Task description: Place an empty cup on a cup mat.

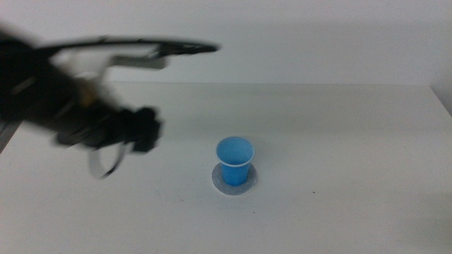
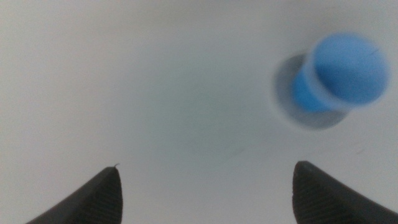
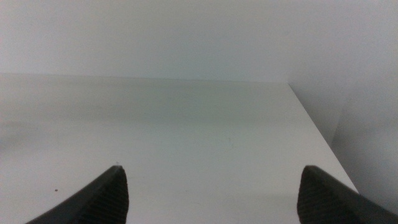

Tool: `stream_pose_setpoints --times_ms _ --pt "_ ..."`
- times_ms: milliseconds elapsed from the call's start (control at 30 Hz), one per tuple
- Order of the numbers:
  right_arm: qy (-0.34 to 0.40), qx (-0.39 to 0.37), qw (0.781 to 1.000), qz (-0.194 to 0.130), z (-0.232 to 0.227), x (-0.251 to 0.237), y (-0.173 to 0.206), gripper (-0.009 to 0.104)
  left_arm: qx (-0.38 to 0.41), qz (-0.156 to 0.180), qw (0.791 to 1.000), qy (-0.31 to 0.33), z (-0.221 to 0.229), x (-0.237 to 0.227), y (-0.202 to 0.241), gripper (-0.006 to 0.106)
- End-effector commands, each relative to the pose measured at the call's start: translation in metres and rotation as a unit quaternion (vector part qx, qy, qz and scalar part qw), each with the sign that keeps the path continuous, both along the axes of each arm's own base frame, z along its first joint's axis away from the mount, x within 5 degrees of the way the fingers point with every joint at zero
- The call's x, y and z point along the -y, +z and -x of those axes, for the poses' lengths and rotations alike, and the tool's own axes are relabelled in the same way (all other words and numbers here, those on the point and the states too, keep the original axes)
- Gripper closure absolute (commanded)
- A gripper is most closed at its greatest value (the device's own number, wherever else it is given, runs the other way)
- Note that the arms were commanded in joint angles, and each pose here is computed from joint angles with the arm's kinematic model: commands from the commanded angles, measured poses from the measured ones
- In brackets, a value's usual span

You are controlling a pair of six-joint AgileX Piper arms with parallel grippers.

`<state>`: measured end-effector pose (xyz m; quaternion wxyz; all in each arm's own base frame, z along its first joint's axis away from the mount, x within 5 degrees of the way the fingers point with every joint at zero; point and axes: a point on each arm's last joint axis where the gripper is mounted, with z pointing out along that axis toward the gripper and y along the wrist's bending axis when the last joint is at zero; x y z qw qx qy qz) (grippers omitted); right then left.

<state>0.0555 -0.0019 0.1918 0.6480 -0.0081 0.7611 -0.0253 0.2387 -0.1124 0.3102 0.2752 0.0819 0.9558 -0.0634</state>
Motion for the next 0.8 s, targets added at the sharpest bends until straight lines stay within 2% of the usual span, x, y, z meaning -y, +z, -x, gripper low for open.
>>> stream_pose_setpoints --times_ms 0,100,233,400,500,667,767 --pt "0.001 0.004 1.000 0.005 0.000 0.000 0.000 0.002 0.039 -0.004 0.999 0.022 0.031 -0.022 0.003 0.007" --pt "0.001 0.004 1.000 0.005 0.000 0.000 0.000 0.002 0.105 -0.009 0.994 0.015 0.070 -0.046 0.009 0.007" --pt "0.001 0.004 1.000 0.005 0.000 0.000 0.000 0.002 0.152 -0.020 0.988 0.026 0.106 -0.071 0.000 0.007" --pt "0.001 0.004 1.000 0.005 0.000 0.000 0.000 0.002 0.215 0.023 0.974 0.065 0.139 -0.092 -0.020 0.007" --pt "0.001 0.004 1.000 0.005 0.000 0.000 0.000 0.002 0.292 0.086 0.950 0.076 0.150 -0.096 -0.038 0.007" --pt "0.001 0.004 1.000 0.005 0.000 0.000 0.000 0.002 0.404 0.105 0.904 0.091 0.159 -0.102 -0.072 0.007" --pt "0.001 0.004 1.000 0.005 0.000 0.000 0.000 0.002 0.426 0.120 0.889 0.115 0.166 -0.105 -0.094 0.007"
